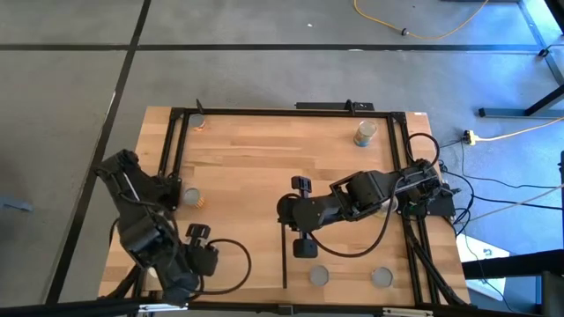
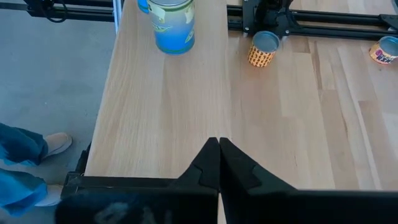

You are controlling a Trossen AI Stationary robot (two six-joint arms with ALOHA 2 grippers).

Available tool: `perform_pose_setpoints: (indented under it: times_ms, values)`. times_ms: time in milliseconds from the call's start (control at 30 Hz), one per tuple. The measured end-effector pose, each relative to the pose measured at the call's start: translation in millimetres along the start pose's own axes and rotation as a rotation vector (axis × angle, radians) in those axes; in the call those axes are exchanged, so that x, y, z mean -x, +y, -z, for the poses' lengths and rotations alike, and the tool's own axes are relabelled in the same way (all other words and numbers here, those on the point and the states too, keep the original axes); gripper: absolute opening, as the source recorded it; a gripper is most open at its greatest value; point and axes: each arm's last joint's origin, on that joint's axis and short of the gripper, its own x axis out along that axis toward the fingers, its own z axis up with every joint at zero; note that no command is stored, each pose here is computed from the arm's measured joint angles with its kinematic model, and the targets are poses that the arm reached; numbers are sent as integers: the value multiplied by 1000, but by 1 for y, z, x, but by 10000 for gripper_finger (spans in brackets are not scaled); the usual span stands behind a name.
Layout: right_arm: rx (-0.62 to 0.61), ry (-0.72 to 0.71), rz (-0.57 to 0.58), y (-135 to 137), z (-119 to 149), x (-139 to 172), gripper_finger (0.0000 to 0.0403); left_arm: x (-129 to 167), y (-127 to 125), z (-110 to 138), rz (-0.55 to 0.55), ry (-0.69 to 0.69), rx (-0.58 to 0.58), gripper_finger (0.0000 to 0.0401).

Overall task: Pick and place cans onto a shelf
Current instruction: Put the canned peas on the shelf

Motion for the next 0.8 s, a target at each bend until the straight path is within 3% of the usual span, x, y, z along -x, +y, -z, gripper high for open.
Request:
perform_pose_setpoints:
  times_ms: [167,367,800]
  values:
    - [1,0,0,0,0,0,0,-12,3,4,-44,29,7,0]
    - [-2,-14,-4,0,-1,0,0,-12,5,3,-99,-3,4,0]
    - [-4,-15,-4,0,-2,0,0,-10,12,11,-180,70,53,0]
